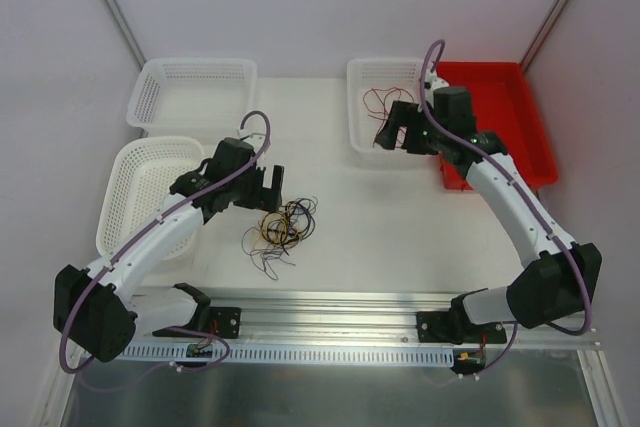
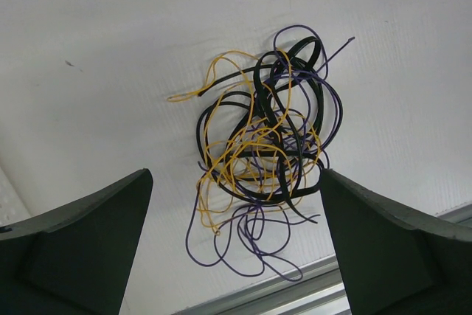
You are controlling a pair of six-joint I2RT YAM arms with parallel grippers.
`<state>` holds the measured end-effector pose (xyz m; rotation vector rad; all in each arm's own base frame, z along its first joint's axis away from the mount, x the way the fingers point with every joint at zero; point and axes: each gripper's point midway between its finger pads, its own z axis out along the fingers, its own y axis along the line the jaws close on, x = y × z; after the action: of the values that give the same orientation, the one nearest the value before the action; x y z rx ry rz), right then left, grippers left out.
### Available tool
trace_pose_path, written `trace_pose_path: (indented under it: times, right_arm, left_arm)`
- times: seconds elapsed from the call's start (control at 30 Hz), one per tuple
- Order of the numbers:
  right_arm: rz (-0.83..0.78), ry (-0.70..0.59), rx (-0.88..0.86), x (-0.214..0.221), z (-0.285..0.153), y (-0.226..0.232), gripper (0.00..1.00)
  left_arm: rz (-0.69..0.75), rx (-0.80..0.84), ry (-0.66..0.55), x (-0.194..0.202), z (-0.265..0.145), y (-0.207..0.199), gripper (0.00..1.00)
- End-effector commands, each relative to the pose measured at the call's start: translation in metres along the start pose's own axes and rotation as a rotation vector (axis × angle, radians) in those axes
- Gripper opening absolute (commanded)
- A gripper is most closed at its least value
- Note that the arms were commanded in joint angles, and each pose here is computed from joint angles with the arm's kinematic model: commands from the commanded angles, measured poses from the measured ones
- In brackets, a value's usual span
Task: Untangle the cables
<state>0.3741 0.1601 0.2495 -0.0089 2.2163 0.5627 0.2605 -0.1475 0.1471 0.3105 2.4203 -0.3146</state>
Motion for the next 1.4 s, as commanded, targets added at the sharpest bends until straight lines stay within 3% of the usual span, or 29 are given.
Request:
trace_pose_path:
  times: [0.0, 0.27, 0.53, 0.7, 0.87, 1.03, 1.17, 1.23, 1.37]
  right_arm:
    - [-0.048, 0.080, -0.097, 0.048, -0.002, 0.029, 0.91]
    - [-0.041, 0.165, -0.248, 0.140, -0.003, 0.078, 0.90]
    - [-0.052, 0.181, -0.310, 0.195, -0.003, 0.097, 0.90]
    - [-0.079, 0.133, -0.279, 0.185, -0.011, 0.089, 0.89]
    - [-0.123, 0.079, -0.228, 0.180, -0.027, 0.071, 0.89]
    - [-0.142, -0.059, -0.129, 0.159, -0.052, 0.043, 0.89]
    - [-0.164, -0.133, -0.051, 0.149, -0.073, 0.020, 0.89]
    - [-0.174, -0.165, -0.018, 0.142, -0.081, 0.012, 0.90]
    - [-0.221, -0.182, 0.023, 0.136, -0.096, 0.001, 0.89]
  left_arm:
    - [-0.088, 0.000, 0.032, 0.007, 0.001, -0.003, 0.97]
    - [-0.318, -0.012, 0.113, 0.051, 0.006, -0.006, 0.90]
    - [-0.360, -0.026, 0.161, 0.076, 0.025, -0.013, 0.83]
    - [-0.393, -0.014, 0.207, 0.081, 0.052, -0.031, 0.65]
    - [-0.389, 0.082, 0.248, 0.073, 0.072, -0.087, 0.60]
    - [-0.364, 0.263, 0.300, 0.068, 0.081, -0.165, 0.59]
    - [-0.293, 0.376, 0.267, 0.048, 0.071, -0.217, 0.64]
    - [-0.264, 0.403, 0.239, 0.041, 0.064, -0.227, 0.67]
    - [-0.252, 0.347, 0.137, 0.028, 0.054, -0.209, 0.74]
